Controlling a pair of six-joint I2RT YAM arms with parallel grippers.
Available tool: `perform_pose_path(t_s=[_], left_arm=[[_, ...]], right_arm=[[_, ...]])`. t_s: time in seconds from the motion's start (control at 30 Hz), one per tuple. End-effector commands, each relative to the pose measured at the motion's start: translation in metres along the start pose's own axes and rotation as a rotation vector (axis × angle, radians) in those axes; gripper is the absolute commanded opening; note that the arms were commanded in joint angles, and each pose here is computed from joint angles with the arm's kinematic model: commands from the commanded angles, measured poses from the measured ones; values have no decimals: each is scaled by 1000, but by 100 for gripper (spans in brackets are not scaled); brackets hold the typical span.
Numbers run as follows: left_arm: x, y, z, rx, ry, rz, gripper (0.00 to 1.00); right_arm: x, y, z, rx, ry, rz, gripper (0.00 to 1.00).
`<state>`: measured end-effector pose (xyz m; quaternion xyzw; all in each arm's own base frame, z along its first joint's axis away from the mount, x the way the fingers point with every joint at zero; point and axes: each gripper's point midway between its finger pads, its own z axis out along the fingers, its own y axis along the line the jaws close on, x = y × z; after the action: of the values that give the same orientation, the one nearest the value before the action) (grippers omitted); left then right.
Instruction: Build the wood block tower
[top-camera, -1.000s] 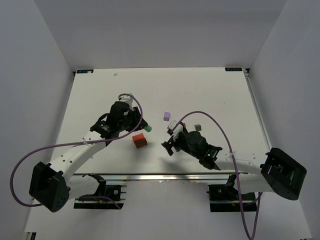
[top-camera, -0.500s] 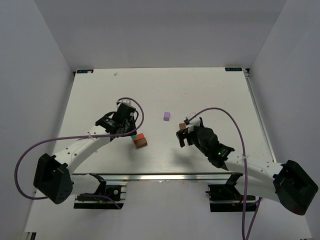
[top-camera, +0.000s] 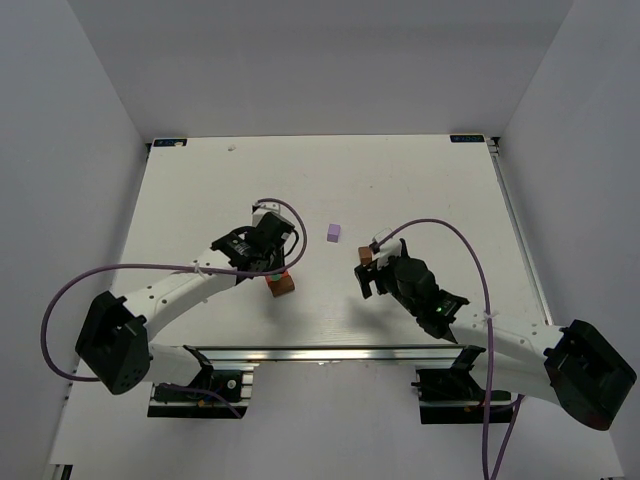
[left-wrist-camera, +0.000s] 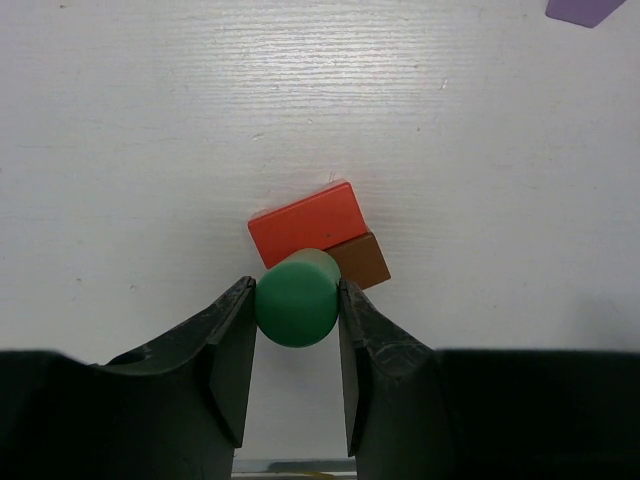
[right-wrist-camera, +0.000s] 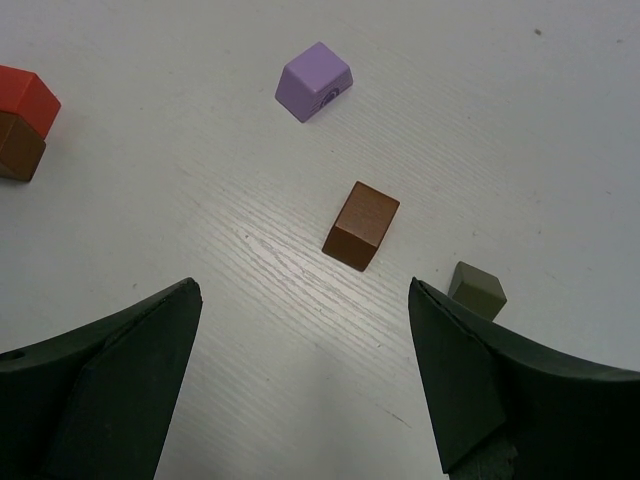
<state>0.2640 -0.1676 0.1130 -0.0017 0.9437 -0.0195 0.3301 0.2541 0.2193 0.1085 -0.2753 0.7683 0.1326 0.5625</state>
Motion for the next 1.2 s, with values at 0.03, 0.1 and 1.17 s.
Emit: perform_pose_path(t_s=[0.03, 0.1, 1.17], left_arm=[[-22, -6, 0, -13, -90, -25, 6], [-24, -9, 3, 0, -101, -40, 7], [6, -7, 18, -51, -55, -16, 7]], right_arm=[[-9, -5, 0, 27, -46, 27, 88], [-8, -5, 0, 24, -46, 28, 89], [-3, -3, 0, 12, -35, 27, 89]])
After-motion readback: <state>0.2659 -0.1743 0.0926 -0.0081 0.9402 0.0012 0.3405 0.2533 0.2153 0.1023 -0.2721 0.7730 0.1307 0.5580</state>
